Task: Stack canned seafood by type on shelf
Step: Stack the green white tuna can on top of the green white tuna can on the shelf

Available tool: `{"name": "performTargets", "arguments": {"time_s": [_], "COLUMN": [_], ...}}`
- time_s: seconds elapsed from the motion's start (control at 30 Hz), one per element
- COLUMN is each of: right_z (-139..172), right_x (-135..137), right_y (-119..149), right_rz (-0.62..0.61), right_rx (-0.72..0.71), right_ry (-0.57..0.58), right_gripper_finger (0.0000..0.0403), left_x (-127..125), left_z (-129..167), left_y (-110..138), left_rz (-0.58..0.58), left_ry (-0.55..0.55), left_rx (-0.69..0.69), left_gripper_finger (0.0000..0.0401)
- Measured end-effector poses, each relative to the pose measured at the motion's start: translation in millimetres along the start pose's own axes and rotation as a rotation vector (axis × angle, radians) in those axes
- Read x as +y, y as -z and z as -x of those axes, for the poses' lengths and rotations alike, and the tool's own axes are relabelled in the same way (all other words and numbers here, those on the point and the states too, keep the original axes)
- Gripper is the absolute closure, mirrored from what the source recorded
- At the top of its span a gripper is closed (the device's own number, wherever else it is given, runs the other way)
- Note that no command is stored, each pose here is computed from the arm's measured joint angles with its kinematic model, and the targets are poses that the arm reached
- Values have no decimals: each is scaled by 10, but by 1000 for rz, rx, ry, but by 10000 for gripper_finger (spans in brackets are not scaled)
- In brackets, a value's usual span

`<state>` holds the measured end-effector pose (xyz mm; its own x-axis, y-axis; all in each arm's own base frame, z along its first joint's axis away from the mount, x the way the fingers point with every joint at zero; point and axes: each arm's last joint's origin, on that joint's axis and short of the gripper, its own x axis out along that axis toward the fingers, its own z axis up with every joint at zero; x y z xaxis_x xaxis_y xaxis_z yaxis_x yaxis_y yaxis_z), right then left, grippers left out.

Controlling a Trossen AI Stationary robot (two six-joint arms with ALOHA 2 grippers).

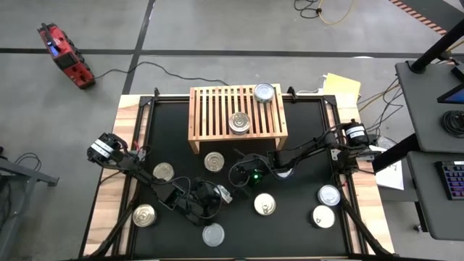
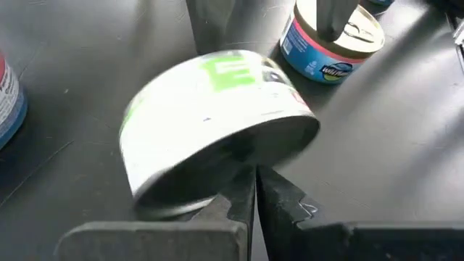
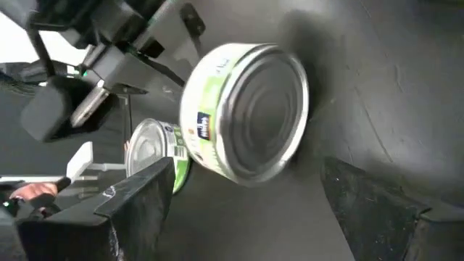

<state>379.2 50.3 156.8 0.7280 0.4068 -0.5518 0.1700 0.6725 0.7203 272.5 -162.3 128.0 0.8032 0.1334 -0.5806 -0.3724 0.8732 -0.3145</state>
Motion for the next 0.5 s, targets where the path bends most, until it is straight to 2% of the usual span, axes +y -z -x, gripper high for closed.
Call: {"name": "performTargets", "arguments": {"time_s": [0.33,0.5], "right_z": [-35,-51], "right_x": [169,253], "right_y": [-16,-26], "right_rz": [256,359], "right_rx": [-86,-138], "right_ry": [-8,49], "right_gripper_finger": [78,74], "left_x": [-1,-1], "left_z": [-1,-1], "left_y": [-5,-5], "left_rz": [-22,-23], "left_ry": [0,0], "left_rx": [-6,-6], "left_gripper_finger": [401,401]}}
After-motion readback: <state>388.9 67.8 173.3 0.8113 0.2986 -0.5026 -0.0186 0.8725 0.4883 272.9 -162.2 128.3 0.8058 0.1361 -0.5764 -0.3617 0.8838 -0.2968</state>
